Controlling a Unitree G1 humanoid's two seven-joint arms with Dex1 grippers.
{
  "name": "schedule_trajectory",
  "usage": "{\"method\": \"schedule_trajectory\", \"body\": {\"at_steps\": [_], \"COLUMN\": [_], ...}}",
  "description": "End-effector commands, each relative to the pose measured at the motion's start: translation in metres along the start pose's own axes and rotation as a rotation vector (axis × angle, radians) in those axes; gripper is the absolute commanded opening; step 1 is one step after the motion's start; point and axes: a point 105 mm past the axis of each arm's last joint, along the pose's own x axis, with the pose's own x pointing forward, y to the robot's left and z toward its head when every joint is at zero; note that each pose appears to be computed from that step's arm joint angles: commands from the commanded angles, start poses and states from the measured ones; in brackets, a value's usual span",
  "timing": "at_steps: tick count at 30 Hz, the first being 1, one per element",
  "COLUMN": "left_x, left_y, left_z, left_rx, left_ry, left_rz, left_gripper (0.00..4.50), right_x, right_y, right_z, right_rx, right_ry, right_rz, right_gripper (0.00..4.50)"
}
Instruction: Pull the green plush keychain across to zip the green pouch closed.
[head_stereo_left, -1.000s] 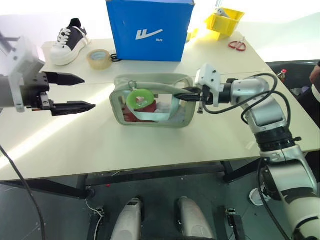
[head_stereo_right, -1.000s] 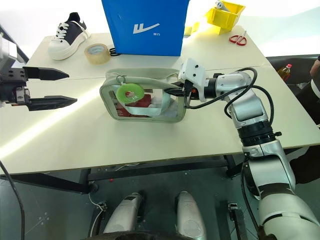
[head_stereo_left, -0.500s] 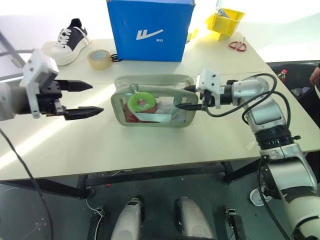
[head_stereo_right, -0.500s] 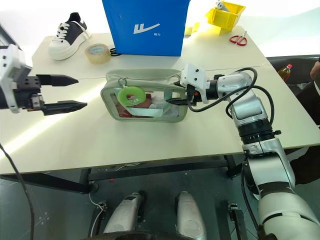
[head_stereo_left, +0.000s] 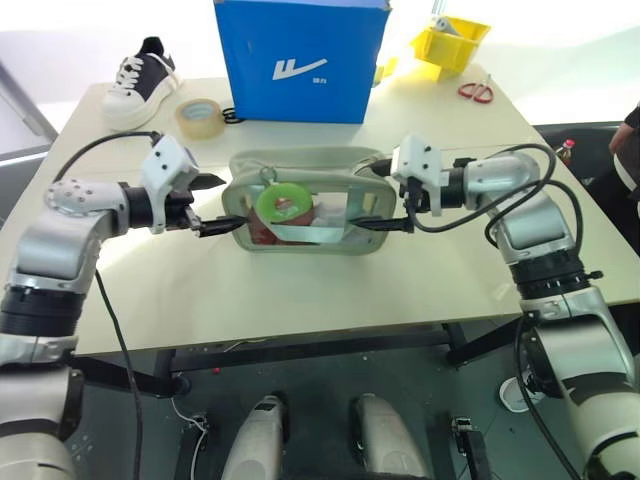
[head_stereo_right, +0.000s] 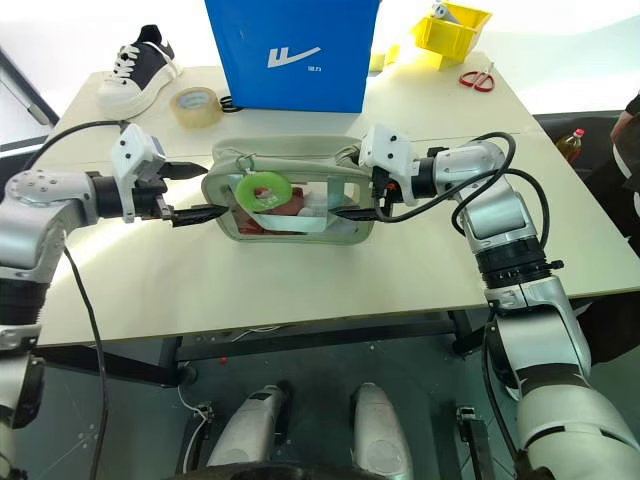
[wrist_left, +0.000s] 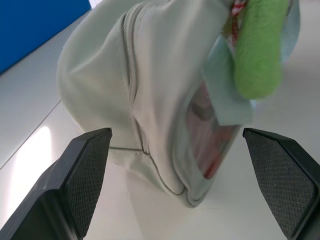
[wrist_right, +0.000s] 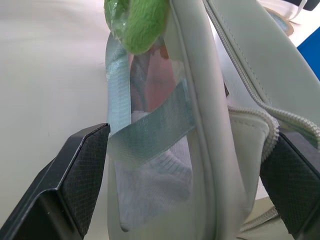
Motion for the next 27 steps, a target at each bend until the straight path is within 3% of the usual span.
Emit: {"method": "schedule_trajectory", "body": {"at_steps": [1,7,16,22,25,27], "left_x": [-0.001,0.001,-0.033,-0.028,-0.027,-0.028], "left_y": [0.012,0.013,-0.009,-0.014,-0.014,-0.015], "left_z": [0.016,0.020,0.021,0.011,0.009,0.008], "left_rx": [0.047,0.044,0.057,0.048,0.048,0.048], "left_ry": [-0.060,-0.084,-0.009,0.011,0.020,0.023], "left_rz": [0.045,0.044,-0.057,-0.038,-0.038,-0.039], "left_gripper": [3.19,0.13,0.05,0.05,0.00,0.00], "right_x": [-0.008,-0.008,-0.010,-0.008,-0.008,-0.007], "right_y": [-0.005,-0.006,-0.006,-0.006,-0.006,-0.006], "right_z": [0.015,0.015,0.015,0.008,0.008,0.009], "right_rx": [-0.045,-0.043,-0.041,-0.020,-0.009,-0.012], "right_ry": [-0.031,-0.029,-0.024,-0.008,-0.013,-0.013], "right_rz": [-0.031,-0.036,-0.045,-0.042,-0.034,-0.023], "right_gripper": [4.50,4.50,4.50,4.50,3.70,2.71]}}
